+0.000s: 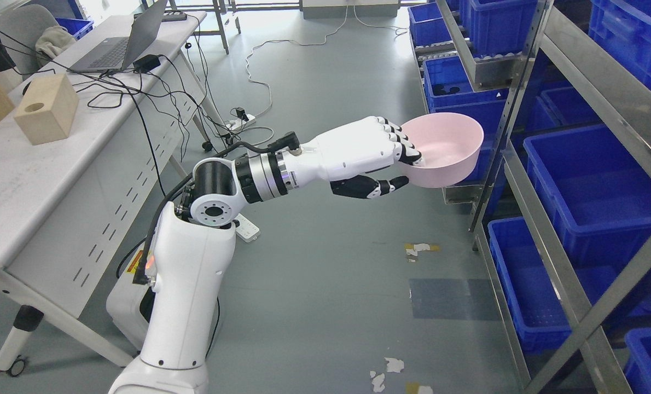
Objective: Stack pink IKEA bowl on shelf middle layer
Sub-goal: 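Carry the pink bowl in the left hand while the robot turns to the other shelf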
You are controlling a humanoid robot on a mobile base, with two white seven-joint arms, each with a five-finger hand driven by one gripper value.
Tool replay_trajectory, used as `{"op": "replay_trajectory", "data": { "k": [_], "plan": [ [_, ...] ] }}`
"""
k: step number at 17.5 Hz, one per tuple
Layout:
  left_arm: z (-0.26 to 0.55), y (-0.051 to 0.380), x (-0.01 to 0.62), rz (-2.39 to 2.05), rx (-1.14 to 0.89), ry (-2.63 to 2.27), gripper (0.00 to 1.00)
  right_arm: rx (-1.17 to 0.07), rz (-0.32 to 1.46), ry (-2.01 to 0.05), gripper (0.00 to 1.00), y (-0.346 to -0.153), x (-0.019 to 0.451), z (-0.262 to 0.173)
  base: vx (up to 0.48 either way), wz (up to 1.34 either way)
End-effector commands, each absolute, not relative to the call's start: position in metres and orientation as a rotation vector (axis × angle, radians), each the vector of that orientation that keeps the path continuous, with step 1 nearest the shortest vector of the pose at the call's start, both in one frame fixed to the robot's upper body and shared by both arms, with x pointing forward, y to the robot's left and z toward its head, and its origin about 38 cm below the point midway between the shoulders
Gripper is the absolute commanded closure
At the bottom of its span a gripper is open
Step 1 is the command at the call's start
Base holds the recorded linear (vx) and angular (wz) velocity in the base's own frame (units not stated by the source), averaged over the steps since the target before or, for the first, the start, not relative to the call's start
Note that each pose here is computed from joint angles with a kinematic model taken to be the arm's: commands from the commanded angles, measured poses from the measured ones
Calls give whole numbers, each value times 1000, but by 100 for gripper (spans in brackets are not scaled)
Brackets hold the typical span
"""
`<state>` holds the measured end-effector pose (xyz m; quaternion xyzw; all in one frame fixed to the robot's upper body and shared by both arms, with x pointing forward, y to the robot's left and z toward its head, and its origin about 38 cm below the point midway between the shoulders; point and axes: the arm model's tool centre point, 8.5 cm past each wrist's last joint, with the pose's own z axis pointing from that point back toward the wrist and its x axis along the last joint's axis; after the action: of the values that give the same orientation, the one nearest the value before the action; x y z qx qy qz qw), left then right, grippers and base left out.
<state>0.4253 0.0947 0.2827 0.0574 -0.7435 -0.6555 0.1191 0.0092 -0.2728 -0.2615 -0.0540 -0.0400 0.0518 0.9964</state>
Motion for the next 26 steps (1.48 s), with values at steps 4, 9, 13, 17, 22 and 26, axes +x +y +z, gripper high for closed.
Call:
{"op": "replay_trajectory", "data": {
  "k": [4,9,13,17,22,26],
  "plan": [
    [282,72,425,-1992,117,-2175,99,-125,105,-75,0,-284,1,-261,247,41],
    [284,69,424,-2002,114,-2180,99,-125,105,-75,0,-284,1,-261,207,-209],
    [281,62,421,-2025,91,-2177,99,-125,105,-75,0,-284,1,-261,109,-580],
    [292,56,420,-1999,93,-2241,99,-125,105,-75,0,-284,1,-261,56,-745],
    [330,56,439,-2021,179,-2266,99,-125,105,-75,0,-284,1,-261,28,-875],
    [333,60,466,-2040,214,-2172,99,-125,105,-75,0,-284,1,-261,7,-820]
  ]
}}
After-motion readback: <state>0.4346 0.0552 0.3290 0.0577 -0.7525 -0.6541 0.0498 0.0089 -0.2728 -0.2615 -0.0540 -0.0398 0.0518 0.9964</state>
